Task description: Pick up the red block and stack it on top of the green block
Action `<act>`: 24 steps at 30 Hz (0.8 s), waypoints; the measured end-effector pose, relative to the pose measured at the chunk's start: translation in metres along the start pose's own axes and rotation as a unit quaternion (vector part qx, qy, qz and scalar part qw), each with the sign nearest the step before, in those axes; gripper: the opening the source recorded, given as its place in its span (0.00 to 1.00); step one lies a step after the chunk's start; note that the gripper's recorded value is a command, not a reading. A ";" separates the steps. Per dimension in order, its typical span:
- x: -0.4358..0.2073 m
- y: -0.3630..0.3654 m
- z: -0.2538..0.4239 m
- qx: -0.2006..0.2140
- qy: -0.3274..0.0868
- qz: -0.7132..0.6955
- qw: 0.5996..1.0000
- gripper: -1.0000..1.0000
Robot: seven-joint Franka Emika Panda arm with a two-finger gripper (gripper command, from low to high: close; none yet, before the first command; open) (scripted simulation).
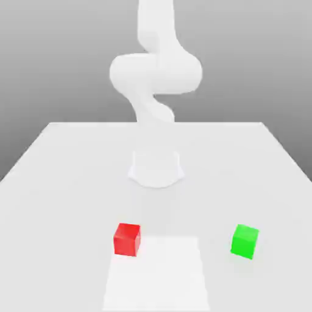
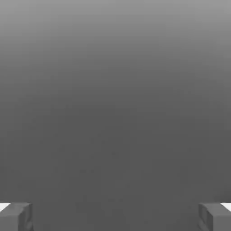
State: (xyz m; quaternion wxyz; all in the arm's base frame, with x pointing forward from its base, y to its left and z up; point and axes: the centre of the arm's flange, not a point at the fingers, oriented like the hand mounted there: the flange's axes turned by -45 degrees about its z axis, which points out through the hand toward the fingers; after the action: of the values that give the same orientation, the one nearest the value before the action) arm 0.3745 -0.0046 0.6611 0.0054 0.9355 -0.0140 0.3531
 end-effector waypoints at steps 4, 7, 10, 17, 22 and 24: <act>-0.038 0.012 0.099 -0.017 -0.075 0.009 0.997 0.50; -0.079 0.024 0.163 -0.025 -0.130 0.019 0.991 0.50; -0.131 0.036 0.217 -0.030 -0.186 0.030 0.982 0.50; -0.295 0.058 0.310 -0.028 -0.328 0.068 0.942 0.50; -0.348 0.059 0.349 -0.022 -0.351 0.076 0.933 0.50; -0.361 0.060 0.361 -0.025 -0.352 0.076 0.933 0.50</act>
State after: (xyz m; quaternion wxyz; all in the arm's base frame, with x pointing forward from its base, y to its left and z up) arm 0.3400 -0.0639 0.1512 -0.0028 0.9955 -0.0945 0.0005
